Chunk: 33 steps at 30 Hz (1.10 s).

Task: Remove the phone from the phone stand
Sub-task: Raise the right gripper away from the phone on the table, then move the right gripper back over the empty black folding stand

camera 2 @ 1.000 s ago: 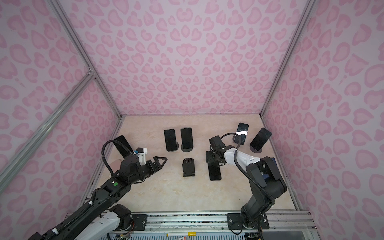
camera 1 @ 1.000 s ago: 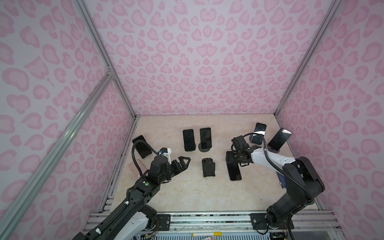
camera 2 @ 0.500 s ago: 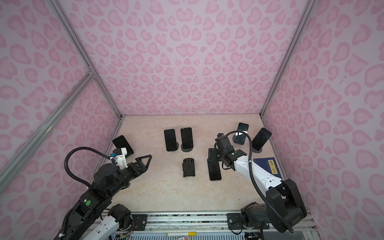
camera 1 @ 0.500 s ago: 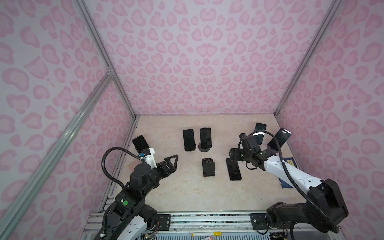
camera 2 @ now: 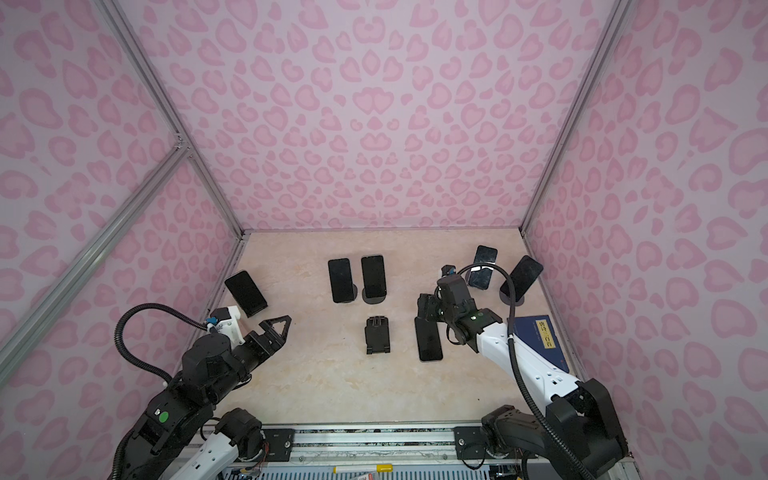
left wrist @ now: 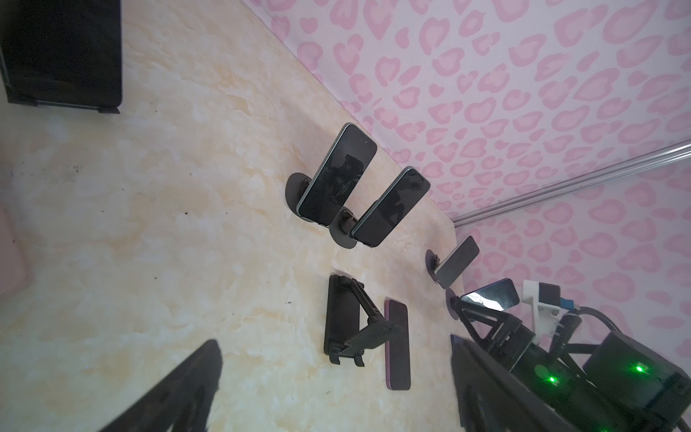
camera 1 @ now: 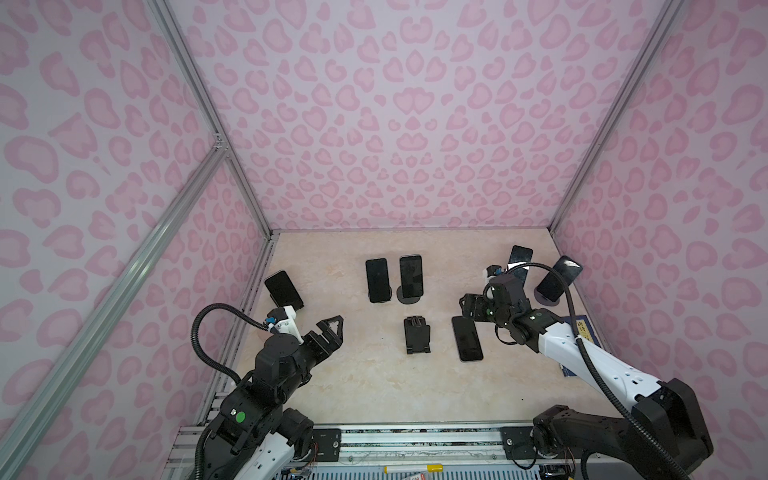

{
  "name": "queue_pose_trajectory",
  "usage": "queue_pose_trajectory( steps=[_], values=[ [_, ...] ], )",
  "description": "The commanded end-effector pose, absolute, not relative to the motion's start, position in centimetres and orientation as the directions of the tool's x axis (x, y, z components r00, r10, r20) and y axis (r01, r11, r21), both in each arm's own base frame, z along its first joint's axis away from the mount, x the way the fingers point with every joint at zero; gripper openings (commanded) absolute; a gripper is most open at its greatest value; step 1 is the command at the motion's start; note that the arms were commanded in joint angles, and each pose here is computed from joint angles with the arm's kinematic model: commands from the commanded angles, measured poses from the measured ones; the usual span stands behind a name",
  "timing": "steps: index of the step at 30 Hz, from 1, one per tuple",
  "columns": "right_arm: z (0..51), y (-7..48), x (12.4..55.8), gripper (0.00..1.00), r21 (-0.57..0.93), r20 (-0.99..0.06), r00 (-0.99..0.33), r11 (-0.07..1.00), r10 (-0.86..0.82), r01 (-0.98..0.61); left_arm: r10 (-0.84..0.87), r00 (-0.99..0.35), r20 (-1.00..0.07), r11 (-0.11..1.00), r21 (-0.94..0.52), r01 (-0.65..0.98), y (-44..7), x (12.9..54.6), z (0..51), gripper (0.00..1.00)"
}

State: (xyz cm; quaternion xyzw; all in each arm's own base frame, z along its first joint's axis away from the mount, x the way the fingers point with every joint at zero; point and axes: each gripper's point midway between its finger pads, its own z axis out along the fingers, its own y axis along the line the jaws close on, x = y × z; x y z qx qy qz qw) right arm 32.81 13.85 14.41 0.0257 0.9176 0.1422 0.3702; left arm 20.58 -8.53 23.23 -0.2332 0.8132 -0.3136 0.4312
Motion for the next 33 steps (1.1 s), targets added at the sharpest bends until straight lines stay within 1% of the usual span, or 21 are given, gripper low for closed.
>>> queue_pose_trajectory(
  steps=[1,3,4,5,6,8,10,11,13,15,18,21,23,25,28,31,33],
  values=[
    [15.3,13.8,32.9,0.91,0.294,-0.691,-0.702,0.954,0.172,-0.056,-0.669,-0.53,-0.522,0.676,-0.723,-0.142,-9.0,21.3,22.6,0.99],
    [15.9,13.3,32.9,0.93,0.293,-0.708,-0.682,0.955,0.184,-0.047,-0.661,-0.542,-0.519,0.683,-0.715,-0.147,-9.4,21.7,22.5,0.98],
    [16.4,13.2,32.9,0.97,0.312,-0.718,-0.666,0.949,0.204,-0.046,-0.655,-0.545,-0.524,0.687,-0.713,-0.141,-9.5,21.9,22.6,0.98],
    [16.8,13.1,32.9,0.99,0.346,-0.72,-0.649,0.938,0.245,-0.03,-0.652,-0.545,-0.527,0.69,-0.71,-0.139,-9.6,22.0,22.7,0.98],
    [17.3,13.3,32.9,0.99,0.398,-0.727,-0.621,0.917,0.294,-0.032,-0.654,-0.541,-0.529,0.689,-0.711,-0.137,-9.6,22.1,22.8,0.98],
    [18.4,14.5,32.5,0.99,0.472,-0.759,-0.563,0.872,0.327,-0.13,-0.664,-0.527,-0.531,0.683,-0.717,-0.137,-9.3,22.0,23.1,0.98],
    [19.4,14.6,32.2,0.99,0.504,-0.781,-0.51,0.847,0.361,-0.172,-0.673,-0.52,-0.525,0.671,-0.73,-0.131,-9.1,21.6,23.5,0.98],
    [19.9,14.6,32.1,0.99,0.499,-0.796,-0.487,0.845,0.36,-0.191,-0.679,-0.518,-0.519,0.662,-0.738,-0.129,-9.0,21.2,23.5,0.98],
    [20.4,14.5,32.0,0.95,0.458,-0.82,-0.477,0.863,0.318,-0.212,-0.696,-0.507,-0.509,0.647,-0.751,-0.134,-8.6,20.7,23.2,0.98],
    [20.6,14.1,32.1,0.93,0.432,-0.817,-0.496,0.882,0.294,-0.188,-0.729,-0.482,-0.486,0.619,-0.769,-0.16,-8.0,20.4,22.4,0.99],
    [21.0,15.2,31.6,0.93,0.463,-0.796,-0.531,0.858,0.291,-0.224,-0.775,-0.44,-0.454,0.57,-0.802,-0.176,-7.7,20.7,21.6,0.98],
    [20.8,16.2,31.0,0.9,0.458,-0.793,-0.548,0.854,0.265,-0.249,-0.797,-0.403,-0.45,0.555,-0.809,-0.193,-7.5,21.6,21.7,0.98],
    [20.4,16.1,30.8,0.87,0.418,-0.799,-0.555,0.878,0.234,-0.232,-0.798,-0.387,-0.462,0.563,-0.8,-0.208,-7.4,22.4,22.1,0.98],
    [20.4,16.5,30.7,0.87,0.376,-0.803,-0.563,0.898,0.193,-0.229,-0.798,-0.378,-0.47,0.57,-0.793,-0.215,-7.7,23.5,22.7,0.98],
    [20.4,17.4,30.7,0.86,0.359,-0.796,-0.58,0.905,0.17,-0.228,-0.791,-0.384,-0.476,0.579,-0.785,-0.22,-8.6,25.1,23.2,0.98],
    [20.1,18.3,30.4,0.87,0.343,-0.797,-0.58,0.917,0.169,-0.203,-0.767,-0.417,-0.487,0.603,-0.77,-0.21,-10.1,27.1,23.6,0.97],
    [19.8,18.7,30.2,0.89,0.308,-0.807,-0.57,0.933,0.154,-0.184,-0.728,-0.455,-0.513,0.635,-0.754,-0.167,-11.3,28.0,24.2,0.97]
  ],
)
